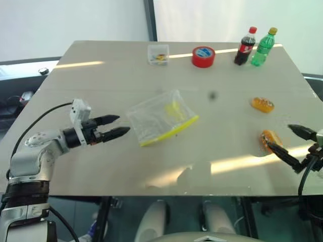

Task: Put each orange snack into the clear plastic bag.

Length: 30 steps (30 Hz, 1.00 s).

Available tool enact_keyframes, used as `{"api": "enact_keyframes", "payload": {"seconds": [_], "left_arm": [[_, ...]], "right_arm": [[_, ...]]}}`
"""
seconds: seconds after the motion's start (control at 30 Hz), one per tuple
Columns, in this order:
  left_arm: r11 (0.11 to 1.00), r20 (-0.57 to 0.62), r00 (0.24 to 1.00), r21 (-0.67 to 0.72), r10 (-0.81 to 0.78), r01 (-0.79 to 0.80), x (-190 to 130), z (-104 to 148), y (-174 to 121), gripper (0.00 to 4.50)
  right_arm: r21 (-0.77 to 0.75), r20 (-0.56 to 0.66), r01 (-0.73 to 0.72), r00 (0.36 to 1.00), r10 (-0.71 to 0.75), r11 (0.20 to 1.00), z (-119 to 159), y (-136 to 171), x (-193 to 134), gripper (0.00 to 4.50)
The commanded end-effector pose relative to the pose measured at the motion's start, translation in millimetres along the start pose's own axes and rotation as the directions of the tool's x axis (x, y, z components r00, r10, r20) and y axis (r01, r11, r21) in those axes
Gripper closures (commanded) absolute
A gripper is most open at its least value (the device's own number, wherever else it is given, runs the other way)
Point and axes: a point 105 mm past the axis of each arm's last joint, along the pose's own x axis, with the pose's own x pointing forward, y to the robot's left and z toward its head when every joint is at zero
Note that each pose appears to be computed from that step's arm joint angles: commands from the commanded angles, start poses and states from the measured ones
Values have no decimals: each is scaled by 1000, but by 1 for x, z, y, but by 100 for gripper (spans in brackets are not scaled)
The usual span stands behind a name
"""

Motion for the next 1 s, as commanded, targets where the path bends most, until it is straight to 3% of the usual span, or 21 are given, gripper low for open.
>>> {"api": "enact_keyframes", "payload": {"seconds": [0.03,0.1,0.17,0.53,0.67,0.8,1.0], "left_arm": [[985,-102,994,-169,-27,10,-12,-4,-5,3],[943,-60,996,-331,-60,37,-14,-2,-3,3],[915,-49,998,-404,-40,17,-10,-3,3,3],[848,-101,985,-525,-140,66,63,-39,4,3],[824,-32,977,-543,-211,161,85,-33,-4,3],[785,-16,958,-578,-286,225,106,-33,-21,85],[671,-5,949,-709,-314,218,116,-39,-33,378]], "right_arm": [[-53,39,-62,997,64,997,18,19,14,0],[-98,15,-89,996,91,991,18,29,20,0],[-120,-7,-96,995,95,988,17,34,22,0],[-130,0,-119,993,120,984,20,48,24,0],[-135,-2,-122,992,123,983,20,55,21,0],[-141,-4,-116,993,117,983,19,60,18,0],[-165,3,-121,992,124,979,20,66,20,0]]}}
